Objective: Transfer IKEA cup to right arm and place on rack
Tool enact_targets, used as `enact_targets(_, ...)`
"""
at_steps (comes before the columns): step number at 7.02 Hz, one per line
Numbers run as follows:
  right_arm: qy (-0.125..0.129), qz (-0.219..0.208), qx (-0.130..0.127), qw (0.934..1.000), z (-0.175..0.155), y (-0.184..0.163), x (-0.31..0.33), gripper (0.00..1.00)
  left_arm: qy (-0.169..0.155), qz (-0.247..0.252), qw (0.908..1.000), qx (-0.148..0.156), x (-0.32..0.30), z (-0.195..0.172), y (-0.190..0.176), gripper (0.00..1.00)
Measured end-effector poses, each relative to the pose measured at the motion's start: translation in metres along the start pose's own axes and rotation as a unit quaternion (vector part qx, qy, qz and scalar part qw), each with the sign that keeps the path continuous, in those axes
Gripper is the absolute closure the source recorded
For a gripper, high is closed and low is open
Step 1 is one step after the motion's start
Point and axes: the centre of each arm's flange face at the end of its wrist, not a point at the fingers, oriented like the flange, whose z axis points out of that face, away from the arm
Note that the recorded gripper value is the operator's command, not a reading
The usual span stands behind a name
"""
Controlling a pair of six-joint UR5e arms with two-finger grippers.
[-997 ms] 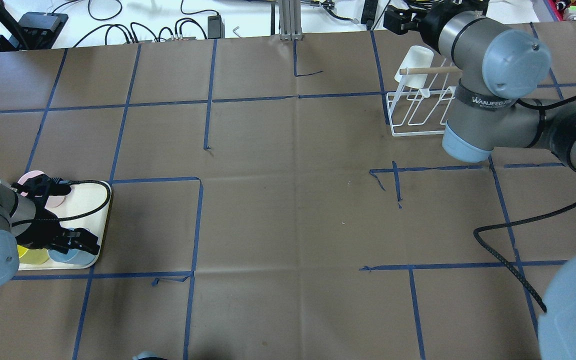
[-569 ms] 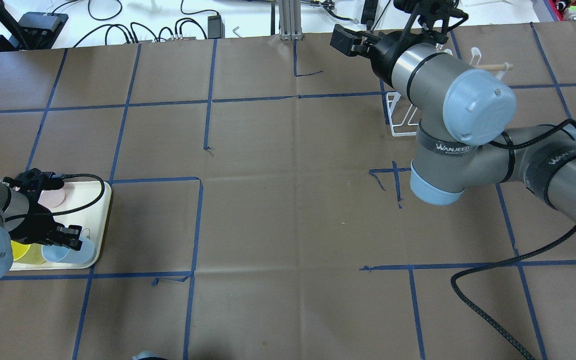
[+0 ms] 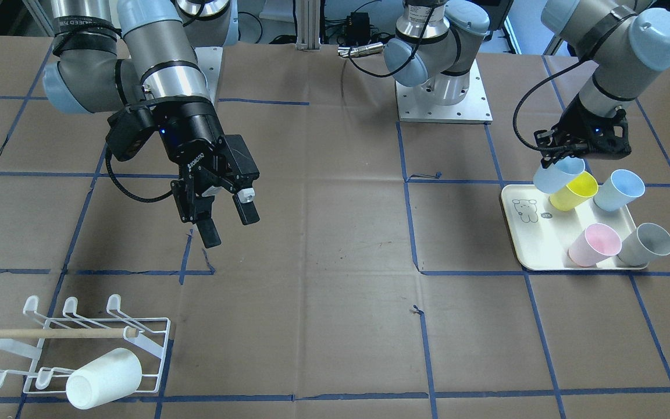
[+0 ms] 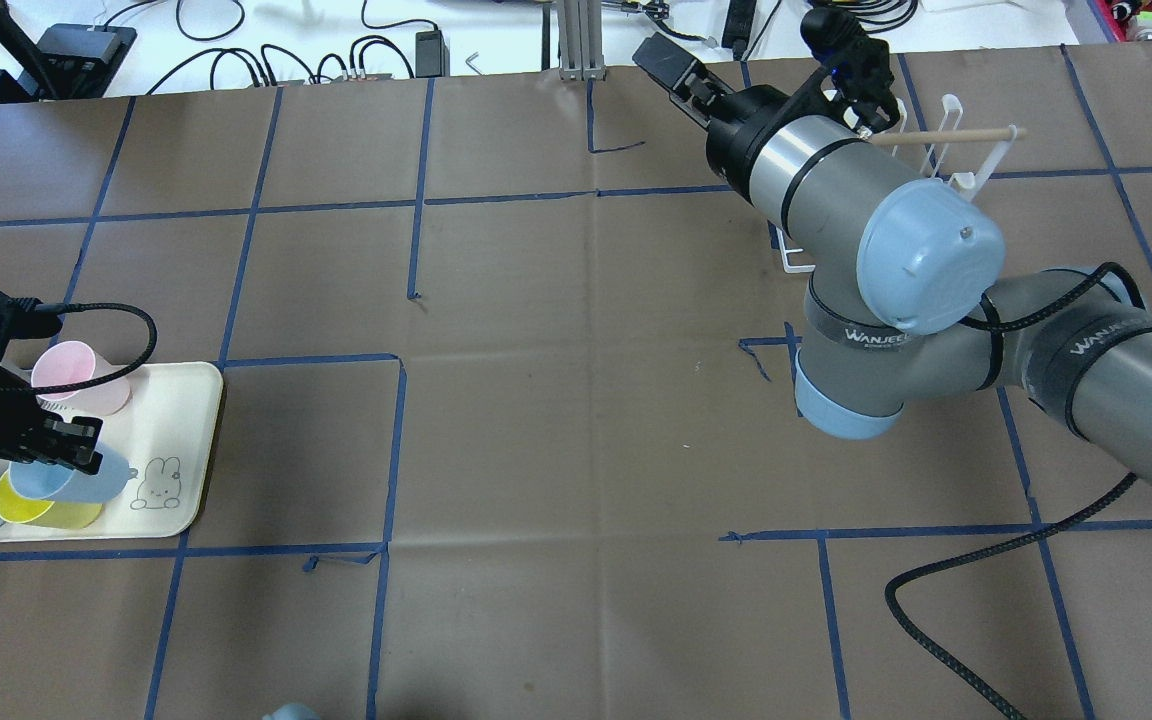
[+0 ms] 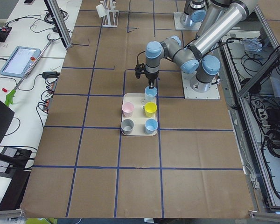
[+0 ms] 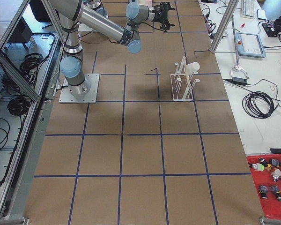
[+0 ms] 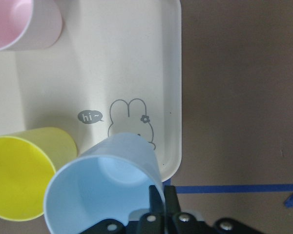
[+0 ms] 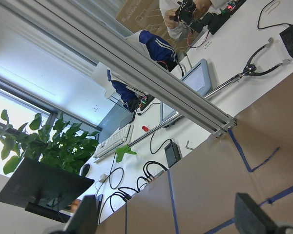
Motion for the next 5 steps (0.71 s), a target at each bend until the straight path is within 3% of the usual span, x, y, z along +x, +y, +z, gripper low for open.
enact_targets(2, -0.019, 0.095, 0.009, 0.9952, -0.002, 0.005, 0.005, 0.0, 0.002, 0.004, 1.0, 0.003, -0.006, -0.066, -0.018, 1.0)
enact_targets(4, -0.023, 0.192, 0.004, 0.9811, -0.002, 0.009, 0.006, 0.0, 0.004, 0.014, 0.9999, 0.008, -0.007, -0.103, -0.049, 1.0)
enact_targets(5, -0.024, 0.218, 0.001, 0.9757, -0.002, 0.011, 0.005, 0.0, 0.013, 0.029, 0.9993, 0.022, -0.004, -0.11, -0.078, 1.0)
